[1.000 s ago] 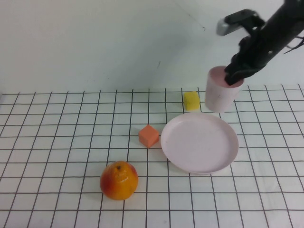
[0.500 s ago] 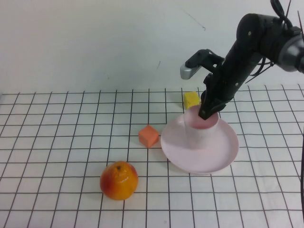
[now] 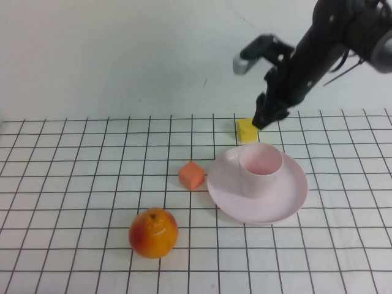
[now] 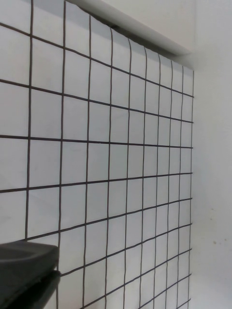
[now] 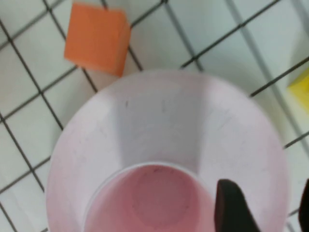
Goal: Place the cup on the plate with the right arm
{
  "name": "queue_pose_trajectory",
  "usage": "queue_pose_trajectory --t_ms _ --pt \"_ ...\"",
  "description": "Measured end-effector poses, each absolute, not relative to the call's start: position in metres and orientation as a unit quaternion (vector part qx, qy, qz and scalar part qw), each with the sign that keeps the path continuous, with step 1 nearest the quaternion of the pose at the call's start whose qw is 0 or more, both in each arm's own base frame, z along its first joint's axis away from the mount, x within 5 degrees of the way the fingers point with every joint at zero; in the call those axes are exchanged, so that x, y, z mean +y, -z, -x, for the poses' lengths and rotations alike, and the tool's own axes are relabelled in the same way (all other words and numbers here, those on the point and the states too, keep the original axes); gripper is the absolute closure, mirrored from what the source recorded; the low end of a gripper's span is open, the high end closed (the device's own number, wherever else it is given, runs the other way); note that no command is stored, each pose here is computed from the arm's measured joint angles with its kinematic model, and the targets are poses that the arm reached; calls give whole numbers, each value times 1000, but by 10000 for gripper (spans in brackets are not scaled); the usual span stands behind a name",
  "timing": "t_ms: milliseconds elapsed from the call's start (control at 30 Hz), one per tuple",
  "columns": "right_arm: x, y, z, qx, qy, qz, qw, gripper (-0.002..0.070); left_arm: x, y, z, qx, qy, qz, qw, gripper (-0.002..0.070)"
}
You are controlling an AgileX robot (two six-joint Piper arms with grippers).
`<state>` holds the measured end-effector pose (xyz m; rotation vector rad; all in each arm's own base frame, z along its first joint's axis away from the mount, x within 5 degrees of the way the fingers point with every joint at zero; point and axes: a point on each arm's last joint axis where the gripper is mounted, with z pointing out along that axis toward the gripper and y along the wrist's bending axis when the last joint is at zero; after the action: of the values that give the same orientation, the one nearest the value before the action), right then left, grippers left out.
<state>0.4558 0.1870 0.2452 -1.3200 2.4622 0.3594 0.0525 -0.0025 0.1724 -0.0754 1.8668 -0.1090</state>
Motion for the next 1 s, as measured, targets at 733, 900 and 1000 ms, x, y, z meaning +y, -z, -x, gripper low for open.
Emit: queue_pose_trajectory --t_ms 733,900,1000 --pt "85 -546 -304 772 175 383 475 676 -2 -172 -53 803 47 32 593 678" --pt "72 -557 -273 774 184 368 481 677 -2 -172 -53 803 47 32 593 678" --pt "67 -557 -260 769 187 364 491 677 -2 -172 -53 803 47 32 593 678"
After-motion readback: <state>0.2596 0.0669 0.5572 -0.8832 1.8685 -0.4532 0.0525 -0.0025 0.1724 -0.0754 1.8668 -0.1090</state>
